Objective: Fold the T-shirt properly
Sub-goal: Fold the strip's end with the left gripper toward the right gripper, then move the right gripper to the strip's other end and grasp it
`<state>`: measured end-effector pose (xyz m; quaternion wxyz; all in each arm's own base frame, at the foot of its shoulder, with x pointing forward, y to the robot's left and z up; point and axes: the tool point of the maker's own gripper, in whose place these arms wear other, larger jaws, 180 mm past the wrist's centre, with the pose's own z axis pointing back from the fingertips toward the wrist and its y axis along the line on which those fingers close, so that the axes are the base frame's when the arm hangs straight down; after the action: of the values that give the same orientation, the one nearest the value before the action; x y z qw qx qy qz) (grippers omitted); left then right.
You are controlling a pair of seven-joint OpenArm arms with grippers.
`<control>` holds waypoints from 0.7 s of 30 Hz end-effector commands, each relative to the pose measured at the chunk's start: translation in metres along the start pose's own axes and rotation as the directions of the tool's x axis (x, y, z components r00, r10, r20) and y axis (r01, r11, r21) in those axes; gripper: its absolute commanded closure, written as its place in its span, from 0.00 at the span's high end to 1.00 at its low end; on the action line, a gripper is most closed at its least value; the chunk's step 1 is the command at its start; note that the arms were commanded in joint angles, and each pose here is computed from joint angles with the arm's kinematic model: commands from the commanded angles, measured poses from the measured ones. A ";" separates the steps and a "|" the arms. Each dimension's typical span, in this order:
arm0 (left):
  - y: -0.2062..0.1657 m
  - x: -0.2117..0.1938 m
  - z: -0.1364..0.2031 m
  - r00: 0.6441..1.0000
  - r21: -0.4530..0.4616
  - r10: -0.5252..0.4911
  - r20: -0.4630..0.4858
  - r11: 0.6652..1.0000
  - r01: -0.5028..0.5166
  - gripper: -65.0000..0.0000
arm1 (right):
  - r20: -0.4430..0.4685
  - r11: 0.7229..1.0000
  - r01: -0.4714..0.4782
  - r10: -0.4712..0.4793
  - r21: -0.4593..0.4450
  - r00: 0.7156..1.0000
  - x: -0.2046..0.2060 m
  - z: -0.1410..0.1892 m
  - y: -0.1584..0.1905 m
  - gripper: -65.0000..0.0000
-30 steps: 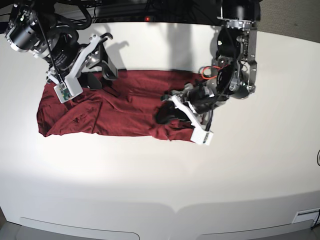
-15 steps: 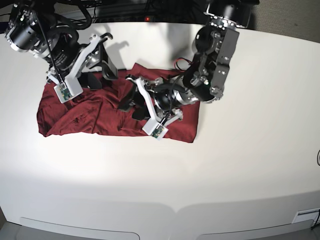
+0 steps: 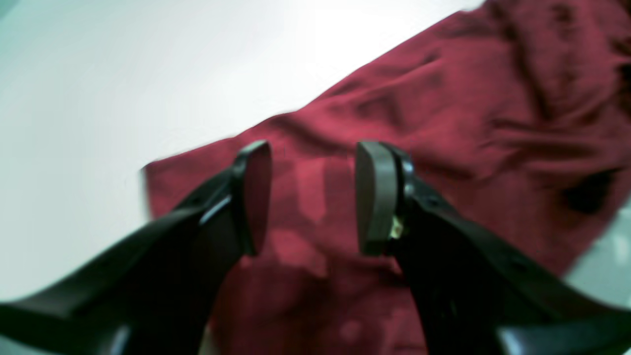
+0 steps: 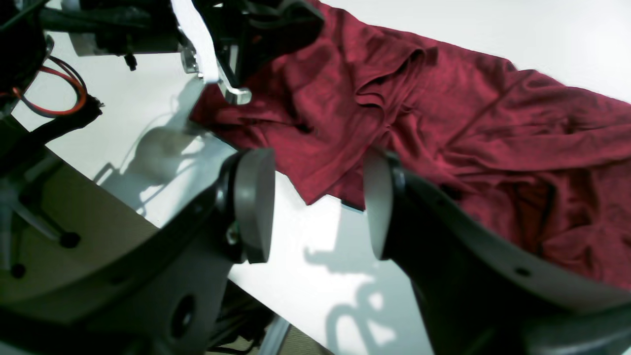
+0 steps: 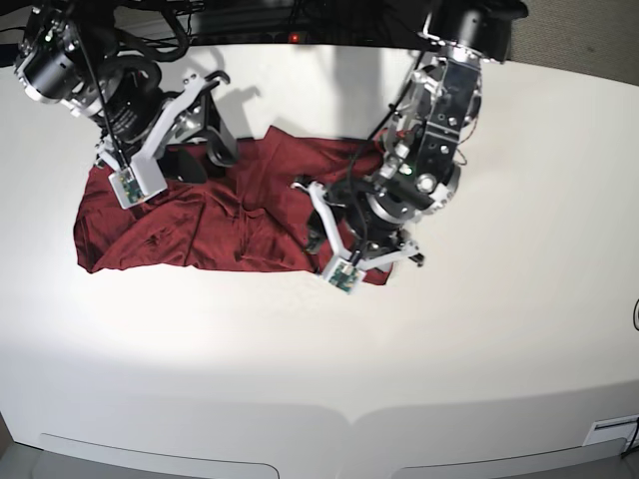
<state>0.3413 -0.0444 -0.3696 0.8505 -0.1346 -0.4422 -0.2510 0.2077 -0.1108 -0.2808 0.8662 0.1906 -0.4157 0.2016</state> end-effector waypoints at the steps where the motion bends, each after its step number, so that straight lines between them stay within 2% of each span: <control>1: 0.008 0.015 0.000 0.999 0.021 -0.005 0.048 1.000 0.004 0.42 | 0.041 1.000 -0.012 0.011 0.013 0.999 0.010 0.002 0.004 0.45; 5: 0.024 -0.027 -0.006 0.998 0.042 0.014 -0.053 0.999 -0.012 0.42 | 0.045 1.000 -0.004 0.003 0.016 0.999 0.010 0.001 0.006 0.45; 8: 0.021 -0.059 -0.015 0.991 0.021 0.071 -0.114 0.997 -0.069 0.42 | 0.044 1.000 -0.004 0.004 0.015 0.999 0.010 0.001 0.005 0.45; 10: 0.021 -0.076 -0.020 0.988 0.022 0.072 -0.137 0.997 -0.070 0.42 | 0.044 1.000 -0.004 0.004 0.015 0.999 0.010 0.001 0.005 0.45; 14: 0.044 -0.114 -0.020 0.970 0.118 0.011 -0.244 0.993 0.018 0.42 | 0.043 1.000 -0.005 0.004 0.014 0.999 0.010 0.001 0.005 0.45; 21: 0.119 -0.150 0.011 0.943 0.251 -0.027 -0.333 0.961 0.116 0.42 | 0.021 0.999 -0.020 0.021 -0.025 1.000 0.006 0.001 -0.002 0.45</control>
<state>0.3549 0.0653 -0.4502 0.8722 -0.0279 -0.4305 -0.2305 0.2082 -0.1160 -0.2861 0.8740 0.1705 -0.4092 0.1990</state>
